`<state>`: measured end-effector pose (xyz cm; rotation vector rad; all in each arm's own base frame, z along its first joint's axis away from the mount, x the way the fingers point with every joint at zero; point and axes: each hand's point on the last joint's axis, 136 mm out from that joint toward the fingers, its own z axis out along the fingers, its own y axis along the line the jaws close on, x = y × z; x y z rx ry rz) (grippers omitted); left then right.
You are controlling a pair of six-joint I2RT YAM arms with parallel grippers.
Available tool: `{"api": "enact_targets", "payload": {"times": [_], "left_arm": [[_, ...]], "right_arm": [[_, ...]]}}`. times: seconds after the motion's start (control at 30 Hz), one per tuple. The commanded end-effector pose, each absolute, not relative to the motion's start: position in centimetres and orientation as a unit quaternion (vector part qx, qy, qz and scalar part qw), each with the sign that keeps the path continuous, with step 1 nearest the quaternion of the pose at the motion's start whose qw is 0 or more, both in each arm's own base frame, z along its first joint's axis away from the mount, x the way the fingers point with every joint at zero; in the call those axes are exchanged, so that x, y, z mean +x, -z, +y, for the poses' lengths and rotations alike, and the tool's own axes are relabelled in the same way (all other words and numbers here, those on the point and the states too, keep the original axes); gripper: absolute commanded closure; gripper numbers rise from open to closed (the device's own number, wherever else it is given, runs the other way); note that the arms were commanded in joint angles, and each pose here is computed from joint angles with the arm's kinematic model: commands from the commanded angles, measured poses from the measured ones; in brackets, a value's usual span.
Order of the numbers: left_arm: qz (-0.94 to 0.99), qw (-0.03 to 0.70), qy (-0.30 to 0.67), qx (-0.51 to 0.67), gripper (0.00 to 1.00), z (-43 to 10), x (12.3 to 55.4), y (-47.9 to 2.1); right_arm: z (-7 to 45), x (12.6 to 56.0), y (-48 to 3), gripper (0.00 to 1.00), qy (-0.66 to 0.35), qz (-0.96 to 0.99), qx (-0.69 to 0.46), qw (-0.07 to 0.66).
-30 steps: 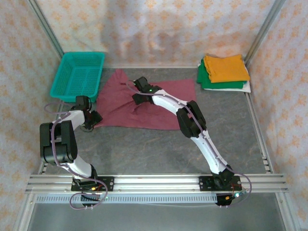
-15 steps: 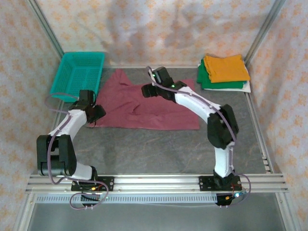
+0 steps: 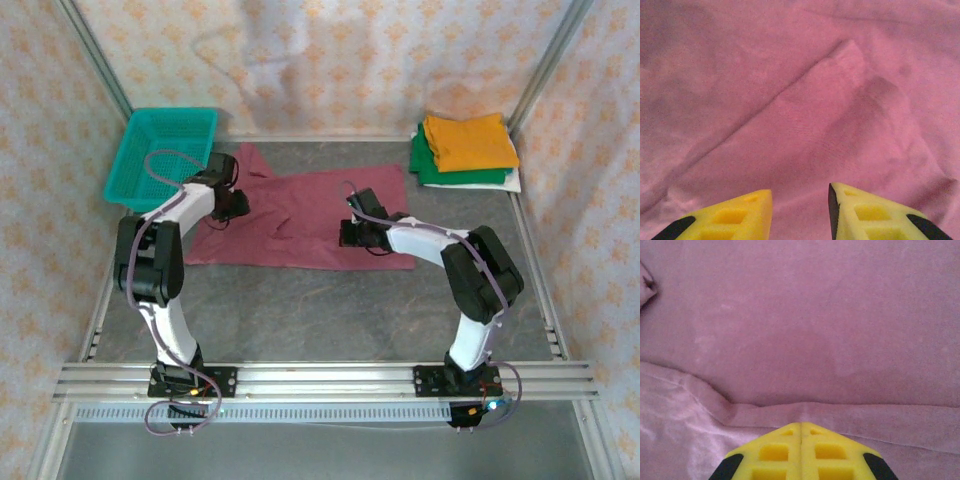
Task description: Fold and stack the t-shirts
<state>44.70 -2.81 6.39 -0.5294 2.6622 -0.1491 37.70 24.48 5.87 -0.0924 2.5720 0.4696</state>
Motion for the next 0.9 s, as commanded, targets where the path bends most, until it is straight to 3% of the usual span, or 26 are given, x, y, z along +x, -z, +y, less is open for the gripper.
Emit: {"api": "enact_targets", "payload": {"times": [0.0,0.37,0.67,0.87], "left_arm": [[0.962,0.191,0.037,-0.190,0.65,-2.3,45.5,-5.4],[0.959,0.166,0.026,-0.229,0.65,0.5,47.5,-1.6],[0.956,0.174,0.011,-0.236,0.63,2.1,48.7,-2.2],[0.952,0.200,0.038,-0.230,0.61,0.3,47.6,-4.7]], "right_arm": [[23.5,39.2,-7.2,1.00,-0.179,0.937,0.017,0.300],[20.7,38.8,-3.5,1.00,-0.163,0.940,0.090,0.284],[18.9,37.9,-1.3,1.00,-0.140,0.946,0.117,0.268],[18.5,37.9,-2.4,1.00,-0.141,0.944,0.118,0.274]]}}
